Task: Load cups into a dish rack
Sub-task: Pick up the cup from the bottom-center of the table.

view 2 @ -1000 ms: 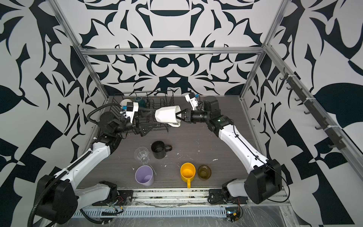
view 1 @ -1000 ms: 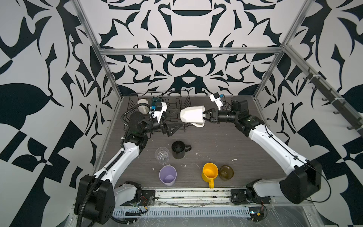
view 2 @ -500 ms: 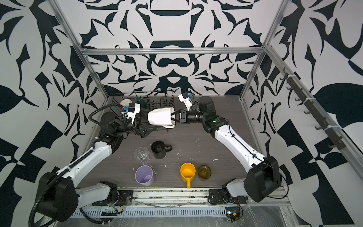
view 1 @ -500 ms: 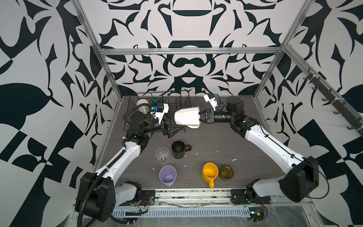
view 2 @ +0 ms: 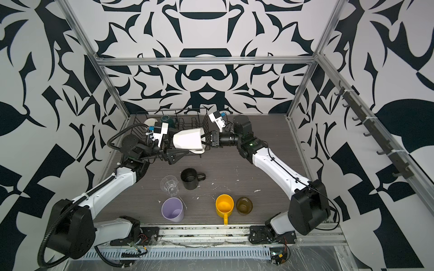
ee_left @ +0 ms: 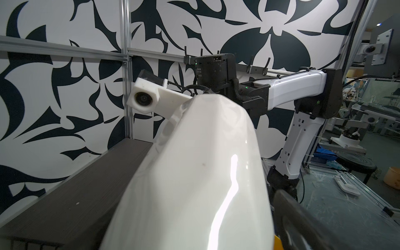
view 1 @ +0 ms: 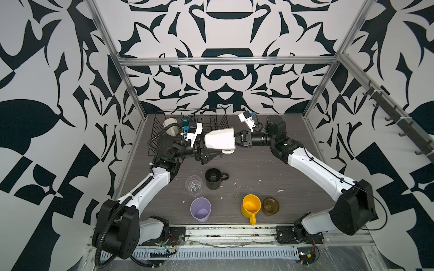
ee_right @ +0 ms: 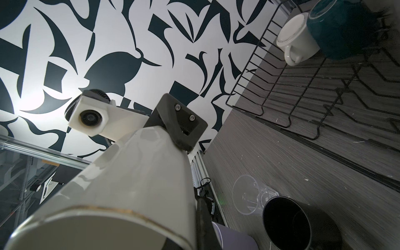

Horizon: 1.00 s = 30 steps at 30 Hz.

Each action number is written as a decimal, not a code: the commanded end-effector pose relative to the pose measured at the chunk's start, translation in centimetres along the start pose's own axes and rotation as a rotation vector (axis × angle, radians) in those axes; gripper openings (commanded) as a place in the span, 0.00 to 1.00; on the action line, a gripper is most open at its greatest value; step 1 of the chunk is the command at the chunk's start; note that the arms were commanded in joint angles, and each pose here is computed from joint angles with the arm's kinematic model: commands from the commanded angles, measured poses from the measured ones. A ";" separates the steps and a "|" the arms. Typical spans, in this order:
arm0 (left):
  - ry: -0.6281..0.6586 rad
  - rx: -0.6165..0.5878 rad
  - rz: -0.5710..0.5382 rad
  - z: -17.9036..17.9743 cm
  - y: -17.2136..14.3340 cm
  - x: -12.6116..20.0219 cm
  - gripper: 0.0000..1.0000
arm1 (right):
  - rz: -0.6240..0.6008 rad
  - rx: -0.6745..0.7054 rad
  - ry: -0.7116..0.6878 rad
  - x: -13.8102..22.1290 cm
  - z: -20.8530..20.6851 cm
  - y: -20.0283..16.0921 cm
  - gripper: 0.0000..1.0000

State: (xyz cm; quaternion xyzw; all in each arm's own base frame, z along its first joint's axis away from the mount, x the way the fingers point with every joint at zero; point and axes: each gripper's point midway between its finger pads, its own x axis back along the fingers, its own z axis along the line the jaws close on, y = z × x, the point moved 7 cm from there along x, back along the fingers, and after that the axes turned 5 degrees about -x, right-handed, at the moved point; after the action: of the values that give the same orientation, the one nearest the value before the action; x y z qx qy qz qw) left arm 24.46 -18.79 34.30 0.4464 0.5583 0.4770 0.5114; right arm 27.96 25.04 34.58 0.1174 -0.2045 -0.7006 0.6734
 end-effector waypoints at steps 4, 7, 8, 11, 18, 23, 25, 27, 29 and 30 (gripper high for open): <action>-0.051 -0.042 -0.027 -0.6 1.4 -0.4 1.00 | -0.007 0.132 0.113 -0.1 3.4 0.7 0.00; -0.057 -0.039 -0.025 -0.7 1.4 -0.5 1.00 | -0.002 0.128 0.119 -0.4 3.3 0.8 0.00; -0.061 -0.038 -0.024 -0.7 1.4 -0.5 1.00 | -0.001 0.129 0.123 -0.4 3.3 0.8 0.00; -0.070 -0.035 -0.021 -0.8 1.3 -0.6 1.00 | 0.000 0.125 0.132 -0.6 3.2 0.8 0.00; -0.091 -0.033 -0.015 -1.0 1.3 -0.7 0.99 | 0.004 0.121 0.147 -0.8 3.2 0.9 0.00; -0.111 -0.029 -0.008 -1.2 1.3 -0.7 0.98 | 0.017 0.112 0.164 -1.1 3.2 0.8 0.00; -0.121 -0.030 -0.007 -1.4 1.4 -0.8 0.97 | 0.024 0.113 0.169 -1.3 3.2 0.7 0.00; -0.128 -0.028 -0.006 -1.4 1.4 -0.8 0.97 | 0.032 0.109 0.172 -1.5 3.1 0.6 0.00; -0.135 -0.027 -0.004 -1.5 1.4 -0.8 0.96 | 0.036 0.109 0.177 -1.7 3.2 0.6 0.00; -0.137 -0.027 -0.003 -1.5 1.4 -0.8 0.95 | 0.039 0.107 0.180 -1.7 3.2 0.6 0.00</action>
State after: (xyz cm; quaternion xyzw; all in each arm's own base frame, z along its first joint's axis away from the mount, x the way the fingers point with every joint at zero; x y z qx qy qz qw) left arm 24.04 -19.11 34.52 0.4620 0.5516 0.4602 0.5202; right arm 27.97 26.76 34.15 0.1310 -0.1703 -0.6754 0.7055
